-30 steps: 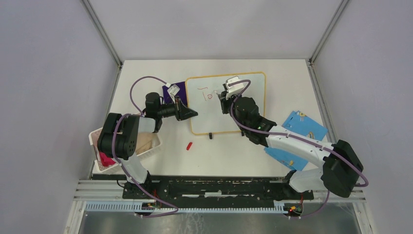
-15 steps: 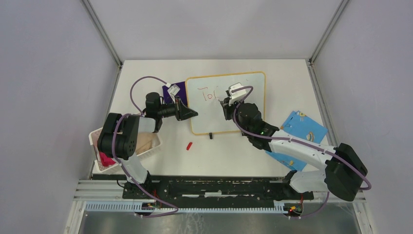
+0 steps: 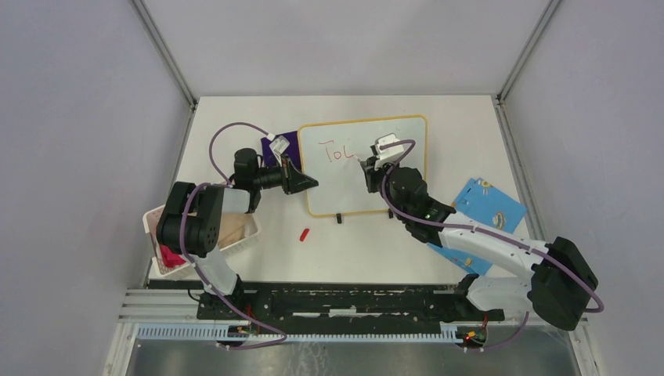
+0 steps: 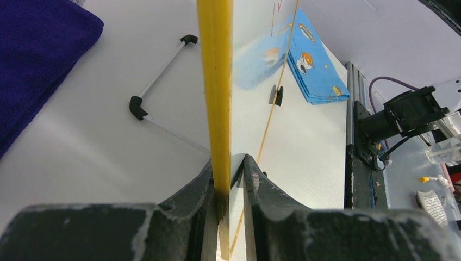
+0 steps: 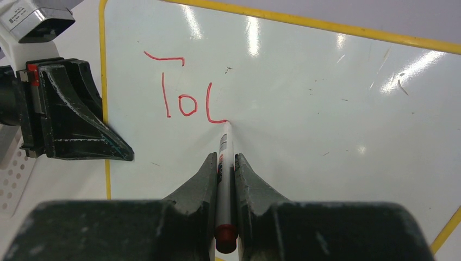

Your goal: Write a sentence on the whiteboard

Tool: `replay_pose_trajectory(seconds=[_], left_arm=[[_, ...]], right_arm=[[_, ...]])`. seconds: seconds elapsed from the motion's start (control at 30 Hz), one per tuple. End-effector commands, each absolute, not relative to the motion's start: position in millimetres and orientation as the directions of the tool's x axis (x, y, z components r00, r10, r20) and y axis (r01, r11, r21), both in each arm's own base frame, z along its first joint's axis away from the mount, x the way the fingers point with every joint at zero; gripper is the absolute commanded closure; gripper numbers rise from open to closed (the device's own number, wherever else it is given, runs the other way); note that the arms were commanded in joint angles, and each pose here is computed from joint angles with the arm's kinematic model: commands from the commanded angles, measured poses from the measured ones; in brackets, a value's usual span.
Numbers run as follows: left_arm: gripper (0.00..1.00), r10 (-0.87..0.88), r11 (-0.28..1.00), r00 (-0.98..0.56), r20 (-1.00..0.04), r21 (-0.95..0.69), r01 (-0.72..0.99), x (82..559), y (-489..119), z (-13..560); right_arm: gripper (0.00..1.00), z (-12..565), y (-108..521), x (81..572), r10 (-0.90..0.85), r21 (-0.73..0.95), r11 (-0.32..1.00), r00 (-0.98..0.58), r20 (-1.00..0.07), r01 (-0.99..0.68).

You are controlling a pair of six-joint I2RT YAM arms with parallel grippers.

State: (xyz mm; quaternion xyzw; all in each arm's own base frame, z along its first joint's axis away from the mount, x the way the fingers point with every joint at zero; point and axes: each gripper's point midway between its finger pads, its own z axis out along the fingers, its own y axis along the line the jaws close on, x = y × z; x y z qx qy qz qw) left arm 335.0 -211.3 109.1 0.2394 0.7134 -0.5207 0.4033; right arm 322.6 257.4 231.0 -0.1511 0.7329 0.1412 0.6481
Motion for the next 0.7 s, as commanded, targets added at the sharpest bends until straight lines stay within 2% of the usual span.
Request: replay_pose_trajectory(seconds=[0.0,0.3,0.67], left_arm=[[0.98,-0.058,0.414,-0.501,-0.863,-0.478,0.775,348,-205,105],[0.98,-0.056,0.415,-0.503,-0.863,-0.478,0.774,348,-205,104],[0.98,-0.055,0.414,-0.501,-0.864,-0.476,0.776,348,-205,104]], right_arm=[[1.00,265,256,320,0.043,0.052,0.903,-0.030,-0.999,-0.427],[1.00,270,243,331,0.027,0.038,0.937,-0.036,-0.999,-0.348],[1.00,276,245,340,0.027,0.034,0.941,-0.025,-0.999,-0.336]])
